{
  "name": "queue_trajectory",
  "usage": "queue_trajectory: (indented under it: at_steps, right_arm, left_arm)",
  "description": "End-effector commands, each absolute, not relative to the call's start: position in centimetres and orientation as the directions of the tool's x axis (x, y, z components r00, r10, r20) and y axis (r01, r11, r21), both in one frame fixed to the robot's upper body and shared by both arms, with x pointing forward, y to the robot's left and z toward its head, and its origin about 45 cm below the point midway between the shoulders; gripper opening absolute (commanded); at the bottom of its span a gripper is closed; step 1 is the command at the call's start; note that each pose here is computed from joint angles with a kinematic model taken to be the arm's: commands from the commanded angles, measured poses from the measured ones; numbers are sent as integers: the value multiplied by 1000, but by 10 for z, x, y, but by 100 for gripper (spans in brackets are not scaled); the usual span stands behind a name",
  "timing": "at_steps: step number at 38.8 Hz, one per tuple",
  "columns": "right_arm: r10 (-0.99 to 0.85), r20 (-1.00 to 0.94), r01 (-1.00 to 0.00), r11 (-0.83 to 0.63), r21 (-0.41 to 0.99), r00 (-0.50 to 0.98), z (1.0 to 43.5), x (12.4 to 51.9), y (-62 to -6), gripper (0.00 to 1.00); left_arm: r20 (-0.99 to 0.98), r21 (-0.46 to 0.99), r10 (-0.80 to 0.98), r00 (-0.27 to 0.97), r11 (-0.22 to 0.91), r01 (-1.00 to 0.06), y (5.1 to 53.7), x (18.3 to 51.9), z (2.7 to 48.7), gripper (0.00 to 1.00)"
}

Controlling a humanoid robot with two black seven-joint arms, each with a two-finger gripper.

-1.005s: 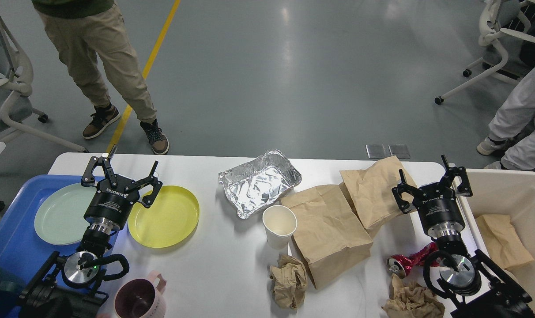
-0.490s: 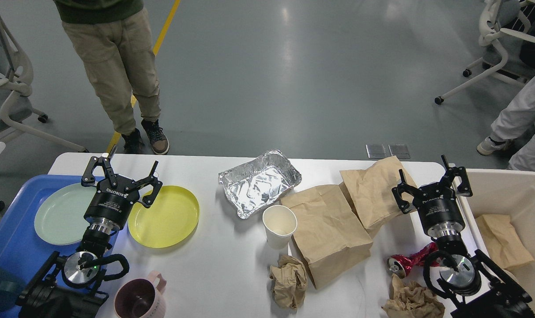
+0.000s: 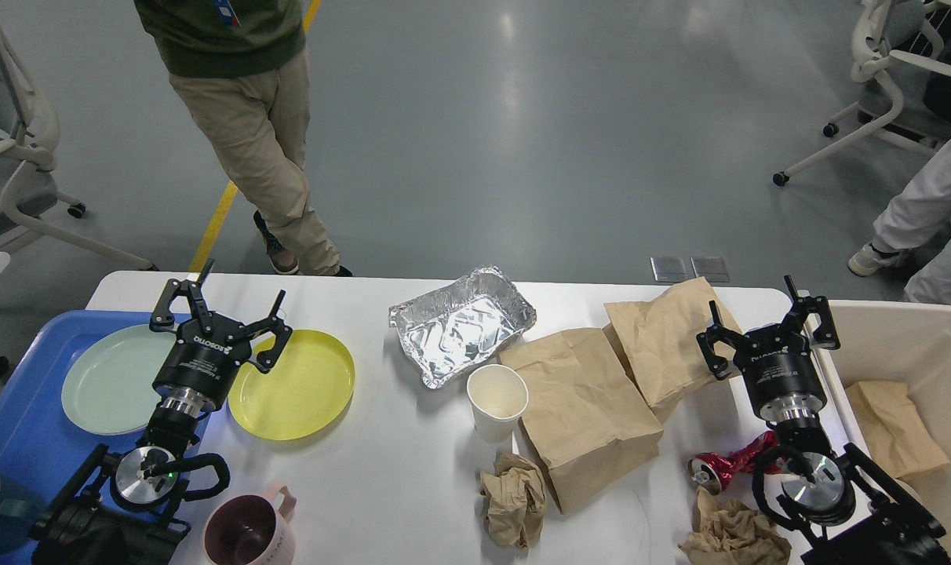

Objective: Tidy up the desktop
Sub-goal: 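Raise the left arm up and out over the table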

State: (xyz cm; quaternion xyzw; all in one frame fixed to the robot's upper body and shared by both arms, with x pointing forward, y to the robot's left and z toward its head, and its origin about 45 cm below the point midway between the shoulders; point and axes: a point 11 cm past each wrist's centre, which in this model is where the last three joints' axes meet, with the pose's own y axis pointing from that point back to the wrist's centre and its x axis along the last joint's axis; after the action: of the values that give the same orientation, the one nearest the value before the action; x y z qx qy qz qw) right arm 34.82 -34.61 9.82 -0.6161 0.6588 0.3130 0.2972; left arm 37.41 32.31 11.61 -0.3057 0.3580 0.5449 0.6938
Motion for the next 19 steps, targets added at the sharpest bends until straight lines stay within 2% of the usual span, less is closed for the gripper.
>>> queue_trajectory:
  at_steps: [1, 5, 7, 15, 19]
  right_arm:
    - [-626, -777, -998, 45, 46, -64, 98, 348, -346, 100]
    - [-626, -777, -998, 43, 47, -64, 98, 348, -346, 100]
    - [-626, -777, -998, 45, 46, -64, 98, 348, -346, 100]
    - [-626, -777, -998, 44, 47, -64, 98, 348, -346, 100]
    - [-626, -777, -998, 45, 46, -64, 98, 348, -346, 100]
  left_arm:
    - [-699, 102, 695, 168, 329, -939, 336, 380, 121, 96]
    - [-602, 183, 757, 252, 439, -880, 326, 387, 127, 96]
    - [-526, 217, 792, 308, 476, -852, 322, 404, 144, 96]
    - [-404, 210, 856, 322, 430, -878, 342, 437, 193, 96]
    - [-317, 152, 889, 331, 392, -907, 358, 462, 247, 96]
